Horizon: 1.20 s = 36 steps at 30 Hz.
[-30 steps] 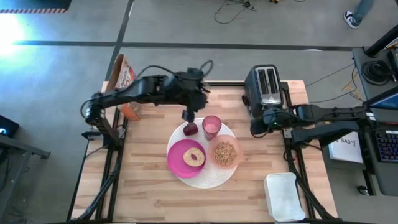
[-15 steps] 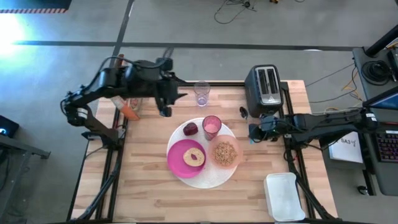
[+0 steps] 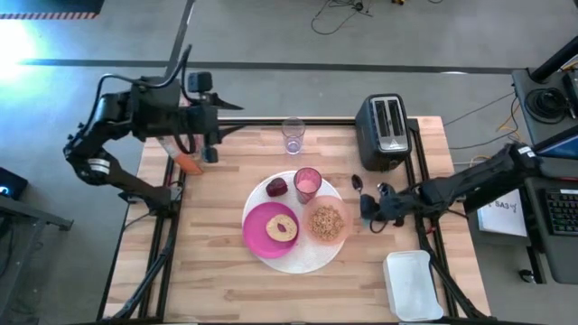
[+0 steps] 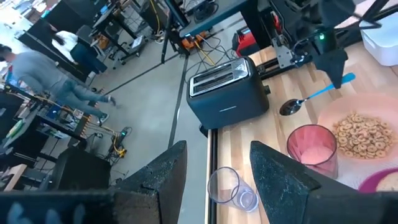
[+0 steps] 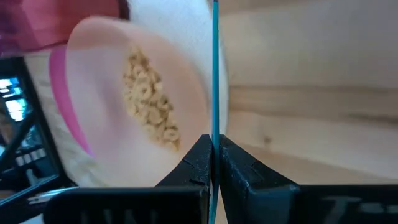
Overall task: Arrange a breakfast setting
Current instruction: Put the blue spoon to the right of the white tablemat
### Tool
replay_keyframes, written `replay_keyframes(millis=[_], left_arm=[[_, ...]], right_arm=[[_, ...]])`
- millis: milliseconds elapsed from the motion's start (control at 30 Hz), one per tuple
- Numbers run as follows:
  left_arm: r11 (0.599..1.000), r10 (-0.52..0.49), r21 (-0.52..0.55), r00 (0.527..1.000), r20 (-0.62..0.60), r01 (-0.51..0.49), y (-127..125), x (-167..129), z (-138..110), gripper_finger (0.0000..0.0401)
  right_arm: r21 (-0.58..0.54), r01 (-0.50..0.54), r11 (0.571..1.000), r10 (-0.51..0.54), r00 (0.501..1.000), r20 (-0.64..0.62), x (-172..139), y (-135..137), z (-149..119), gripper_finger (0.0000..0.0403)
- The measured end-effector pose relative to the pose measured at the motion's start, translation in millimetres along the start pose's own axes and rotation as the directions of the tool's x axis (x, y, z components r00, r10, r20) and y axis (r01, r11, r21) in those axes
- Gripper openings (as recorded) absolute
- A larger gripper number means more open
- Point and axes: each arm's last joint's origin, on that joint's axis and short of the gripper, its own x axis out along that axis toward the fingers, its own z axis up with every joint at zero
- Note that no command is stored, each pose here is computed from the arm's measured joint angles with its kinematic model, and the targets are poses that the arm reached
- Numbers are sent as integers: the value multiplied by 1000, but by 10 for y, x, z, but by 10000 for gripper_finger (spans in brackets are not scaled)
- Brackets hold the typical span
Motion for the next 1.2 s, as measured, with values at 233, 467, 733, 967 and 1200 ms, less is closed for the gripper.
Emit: replay_keyframes(millis=[233, 467, 733, 967, 1200], left_arm=[[999, 40, 3, 999, -32, -40, 21, -94, -45, 160], [994, 106, 3, 993, -57, -106, 57, -192, -80, 160], [990, 132, -49, 991, -13, -133, 109, -438, -132, 160], [987, 134, -91, 991, -10, -134, 120, -555, -181, 160], [987, 131, -89, 991, -15, -131, 116, -544, -181, 160]], right_arm=[[32, 18, 999, -18, 1000, -16, 197, -20, -210, 8], [29, 45, 999, -44, 999, -29, 413, -45, -341, 8], [-9, 77, 997, -77, 997, -8, 525, -100, -344, 8], [-29, 127, 991, -127, 992, 10, 605, -179, -329, 8], [-51, 154, 987, -154, 988, 0, 648, -203, -336, 19]])
